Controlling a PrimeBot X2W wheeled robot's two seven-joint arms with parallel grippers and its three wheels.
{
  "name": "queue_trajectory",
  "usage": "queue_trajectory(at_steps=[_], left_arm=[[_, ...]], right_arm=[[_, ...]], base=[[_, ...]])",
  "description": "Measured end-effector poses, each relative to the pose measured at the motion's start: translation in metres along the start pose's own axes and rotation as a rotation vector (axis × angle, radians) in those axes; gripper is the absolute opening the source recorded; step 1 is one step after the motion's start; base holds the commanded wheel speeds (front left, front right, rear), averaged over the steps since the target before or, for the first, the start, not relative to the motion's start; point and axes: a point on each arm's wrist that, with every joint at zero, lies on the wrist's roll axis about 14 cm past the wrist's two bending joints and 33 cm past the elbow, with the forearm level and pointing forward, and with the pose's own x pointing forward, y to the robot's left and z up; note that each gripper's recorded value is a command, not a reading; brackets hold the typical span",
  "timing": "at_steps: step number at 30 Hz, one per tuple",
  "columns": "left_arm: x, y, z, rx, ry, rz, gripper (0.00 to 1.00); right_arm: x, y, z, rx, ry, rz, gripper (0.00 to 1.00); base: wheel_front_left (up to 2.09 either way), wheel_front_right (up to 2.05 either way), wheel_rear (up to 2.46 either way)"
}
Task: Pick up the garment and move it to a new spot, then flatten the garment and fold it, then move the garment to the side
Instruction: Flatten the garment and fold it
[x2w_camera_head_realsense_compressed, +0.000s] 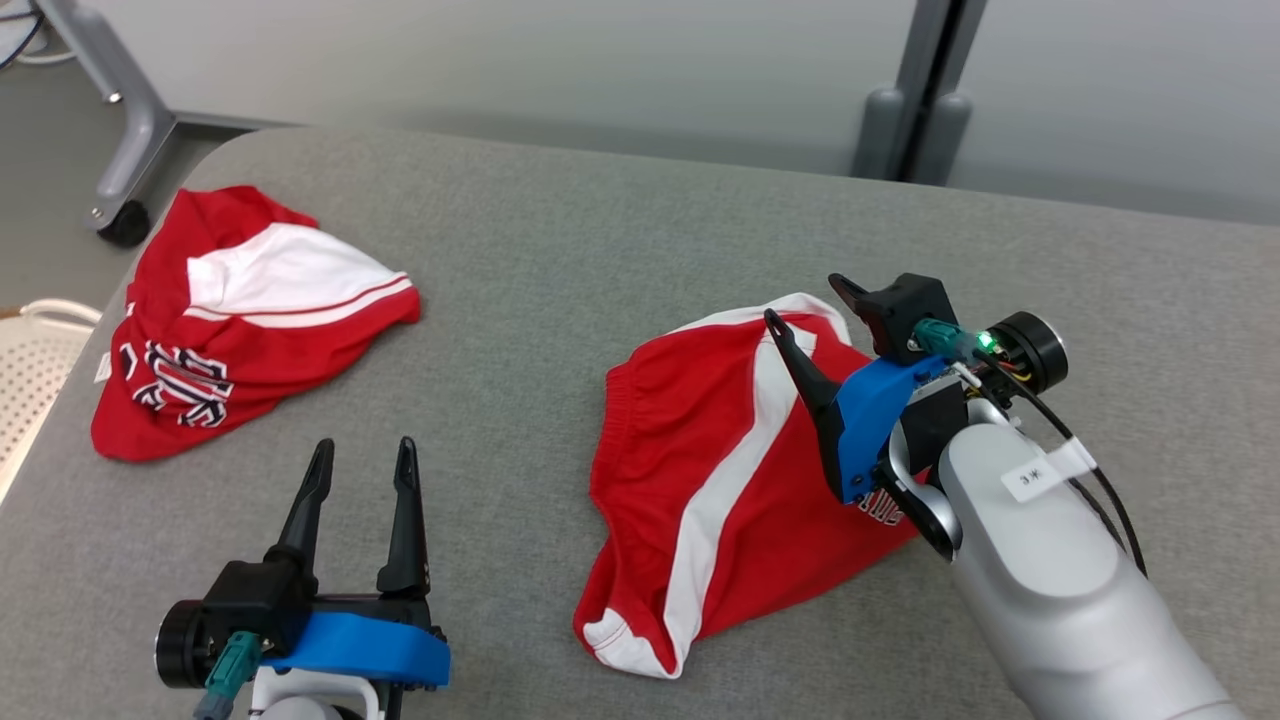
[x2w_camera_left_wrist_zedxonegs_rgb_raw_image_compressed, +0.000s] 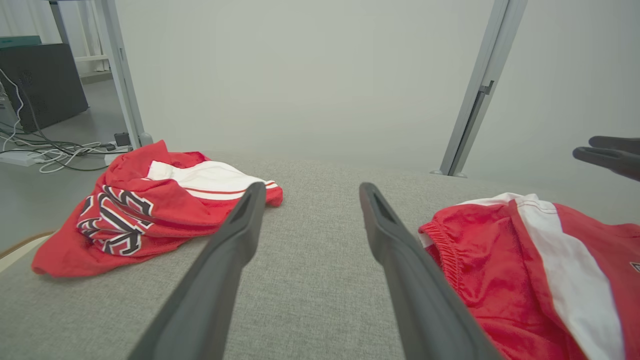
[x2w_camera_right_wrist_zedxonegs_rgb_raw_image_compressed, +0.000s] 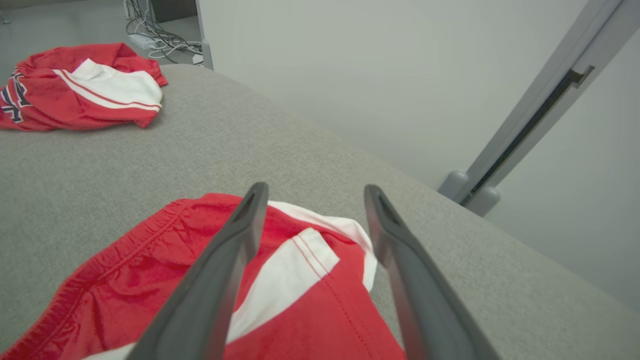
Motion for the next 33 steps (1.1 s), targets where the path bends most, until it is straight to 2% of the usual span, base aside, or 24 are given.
queue_trajectory(at_steps=[10,17,18,19,20,24,33], left_arm=[[0.002,0.01,-0.006,-0.009,0.023,0.045,1.0],[0.003,0.015,-0.007,-0.008,0.029,0.063,1.0],[0.002,0.015,-0.007,-0.007,0.03,0.065,1.0],[0.002,0.015,-0.008,-0.006,0.032,0.066,1.0],[0.002,0.015,-0.008,-0.007,0.033,0.066,1.0],[0.003,0.015,-0.008,-0.008,0.033,0.068,1.0],[0.007,0.005,-0.007,-0.004,0.023,0.031,1.0]], right_arm=[[0.027,0.013,-0.069,-0.033,0.283,0.074,1.0],[0.03,0.021,-0.098,-0.046,0.393,0.105,1.0],[0.028,0.022,-0.104,-0.043,0.418,0.107,0.79],[0.028,0.023,-0.107,-0.038,0.428,0.109,0.31],[0.028,0.023,-0.107,-0.037,0.424,0.109,0.0],[0.03,0.018,-0.098,-0.025,0.371,0.092,0.0],[0.017,-0.008,-0.057,-0.003,0.139,0.011,0.0]], base=[[0.0,0.0,0.0],[0.0,0.0,0.0],[0.0,0.0,0.0],[0.0,0.0,0.0],[0.0,0.0,0.0],[0.0,0.0,0.0],[0.0,0.0,0.0]])
